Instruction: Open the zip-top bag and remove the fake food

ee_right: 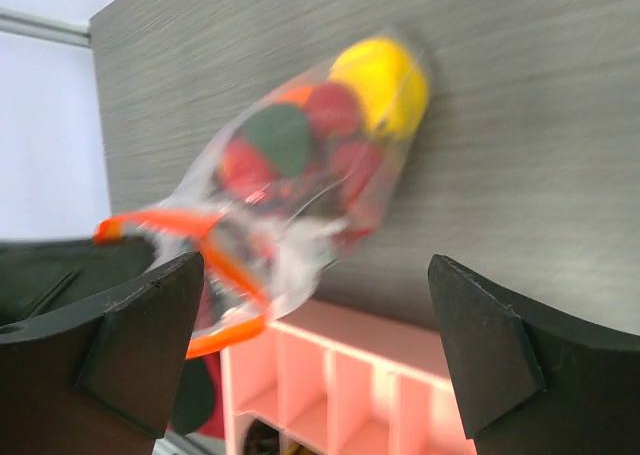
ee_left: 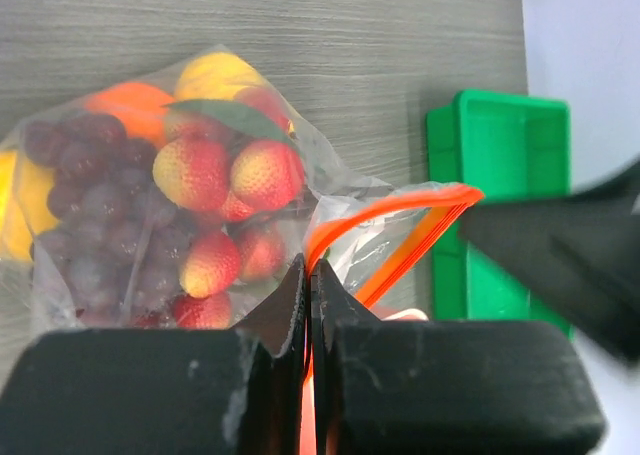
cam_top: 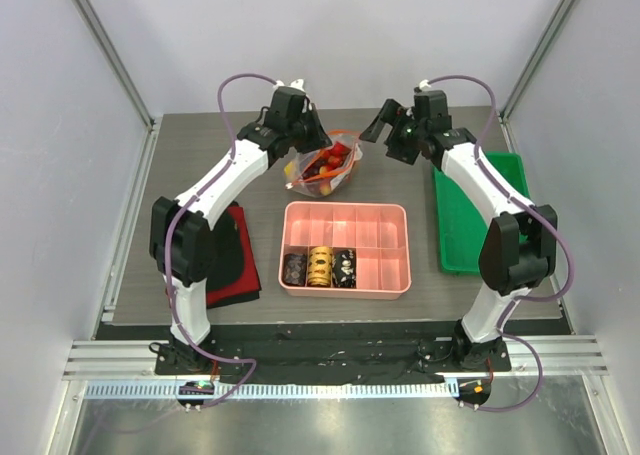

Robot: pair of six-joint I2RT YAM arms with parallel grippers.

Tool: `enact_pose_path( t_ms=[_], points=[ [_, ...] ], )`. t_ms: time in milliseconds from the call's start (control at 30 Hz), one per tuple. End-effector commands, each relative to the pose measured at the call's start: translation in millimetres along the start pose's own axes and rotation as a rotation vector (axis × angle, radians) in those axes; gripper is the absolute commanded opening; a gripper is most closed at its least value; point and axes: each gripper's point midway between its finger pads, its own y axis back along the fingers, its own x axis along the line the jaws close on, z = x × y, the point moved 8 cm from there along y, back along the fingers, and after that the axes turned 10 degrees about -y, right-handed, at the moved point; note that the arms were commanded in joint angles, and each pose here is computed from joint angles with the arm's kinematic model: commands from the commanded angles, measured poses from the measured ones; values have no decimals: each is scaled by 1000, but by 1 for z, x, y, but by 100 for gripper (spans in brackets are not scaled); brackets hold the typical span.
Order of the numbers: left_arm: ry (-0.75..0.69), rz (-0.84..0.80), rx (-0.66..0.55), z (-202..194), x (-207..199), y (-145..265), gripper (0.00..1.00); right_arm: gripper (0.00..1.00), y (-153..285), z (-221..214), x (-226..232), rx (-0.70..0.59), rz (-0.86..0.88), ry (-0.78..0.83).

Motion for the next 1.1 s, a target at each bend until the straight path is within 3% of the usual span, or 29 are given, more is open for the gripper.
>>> enact_pose_path(
  t_ms=[0,133,267,400,700,800,833,900,1067],
  points=[
    [117,-28,-119,26,-12,10,0,98,36,-23,41,-42,31,-65],
    [170,-55,-142,31,-17,7,0,87,28,-49,44,-28,6,-70],
    [193,-81,-155,35,-20,8,0,62,10,-49,41,-32,-4,-72],
    [198,-89,-160,38,-22,12,0,50,-11,-45,38,-24,-49,-42],
    [201,-100,-161,39,-21,15,0,48,-33,-41,24,-9,-130,121],
    [198,-91,-157,39,-20,18,0,24,-42,-31,27,-26,-133,202],
    [198,-82,-158,38,-18,19,0,10,-44,-29,29,-31,-127,224],
    [203,-53,-159,34,-14,19,0,1,-50,-19,30,-66,-168,269],
    [244,-32,-169,31,-8,16,0,2,-60,-7,26,-89,-267,348]
  ],
)
